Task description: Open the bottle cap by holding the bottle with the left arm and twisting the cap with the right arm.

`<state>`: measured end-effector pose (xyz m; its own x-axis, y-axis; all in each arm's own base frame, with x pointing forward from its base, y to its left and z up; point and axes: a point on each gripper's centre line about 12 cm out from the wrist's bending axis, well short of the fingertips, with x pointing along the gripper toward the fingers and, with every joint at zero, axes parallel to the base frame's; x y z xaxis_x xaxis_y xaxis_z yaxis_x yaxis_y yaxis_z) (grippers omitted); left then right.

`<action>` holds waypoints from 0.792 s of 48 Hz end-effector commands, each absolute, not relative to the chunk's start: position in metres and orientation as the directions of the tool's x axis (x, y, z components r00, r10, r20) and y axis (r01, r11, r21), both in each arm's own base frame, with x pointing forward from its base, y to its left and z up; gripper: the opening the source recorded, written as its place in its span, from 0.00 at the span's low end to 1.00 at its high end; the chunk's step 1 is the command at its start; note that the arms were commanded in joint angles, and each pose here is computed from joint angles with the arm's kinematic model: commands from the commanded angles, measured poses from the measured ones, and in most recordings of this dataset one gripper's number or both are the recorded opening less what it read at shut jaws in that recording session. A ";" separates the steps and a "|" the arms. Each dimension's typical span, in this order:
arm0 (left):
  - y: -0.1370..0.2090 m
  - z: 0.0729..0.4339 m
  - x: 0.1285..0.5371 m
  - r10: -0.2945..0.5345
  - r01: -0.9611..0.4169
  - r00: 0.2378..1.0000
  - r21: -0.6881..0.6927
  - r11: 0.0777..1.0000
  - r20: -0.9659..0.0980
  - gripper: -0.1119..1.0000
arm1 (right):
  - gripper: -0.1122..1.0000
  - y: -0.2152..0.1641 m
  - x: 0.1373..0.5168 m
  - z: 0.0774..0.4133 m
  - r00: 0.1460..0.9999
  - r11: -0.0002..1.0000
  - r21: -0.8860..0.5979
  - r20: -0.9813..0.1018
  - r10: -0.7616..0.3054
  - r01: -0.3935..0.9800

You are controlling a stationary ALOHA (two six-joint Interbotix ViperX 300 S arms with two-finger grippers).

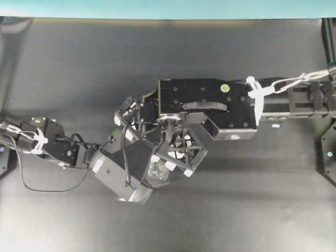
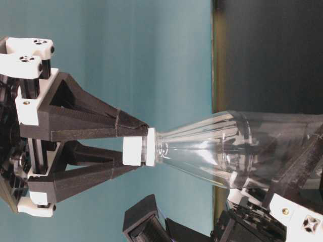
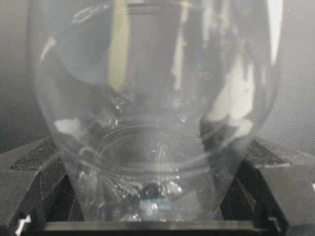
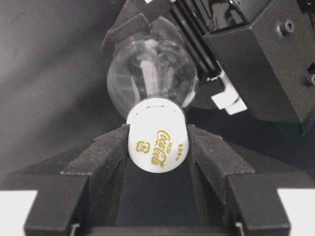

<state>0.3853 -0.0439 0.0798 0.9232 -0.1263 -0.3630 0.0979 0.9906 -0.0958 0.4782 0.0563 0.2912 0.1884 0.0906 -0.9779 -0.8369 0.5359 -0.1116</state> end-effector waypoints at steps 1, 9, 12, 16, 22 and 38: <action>-0.050 0.083 0.388 -0.142 0.115 0.925 -0.095 0.989 -0.352 0.83 | 0.42 0.064 0.476 0.304 0.227 0.512 -0.148 -0.969 0.095 -0.846; -0.050 0.083 0.388 -0.142 0.116 0.925 -0.093 0.989 -0.353 0.83 | 0.42 0.060 0.476 0.305 0.227 0.521 -0.146 -0.970 0.093 -0.841; -0.050 0.082 0.387 -0.143 0.117 0.925 -0.093 0.989 -0.353 0.83 | 0.42 0.059 0.476 0.305 0.227 0.523 -0.146 -0.970 0.093 -0.840; -0.050 0.082 0.387 -0.141 0.115 0.923 -0.093 0.989 -0.357 0.83 | 0.42 0.059 0.475 0.307 0.224 0.522 -0.144 -0.970 0.092 -0.841; -0.049 0.079 0.386 -0.140 0.113 0.915 -0.092 0.989 -0.377 0.83 | 0.43 0.059 0.472 0.307 0.212 0.519 -0.136 -0.973 0.090 -0.844; -0.050 0.080 0.387 -0.141 0.116 0.915 -0.087 0.989 -0.377 0.83 | 0.78 0.057 0.465 0.329 0.254 0.532 -0.164 -0.962 0.101 -0.831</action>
<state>0.3857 -0.0444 0.0784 0.9163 -0.1263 -0.3801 0.0996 0.9910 -0.0892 0.4726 0.0541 0.2998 0.1872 0.0885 -0.9783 -0.8361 0.5372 -0.1114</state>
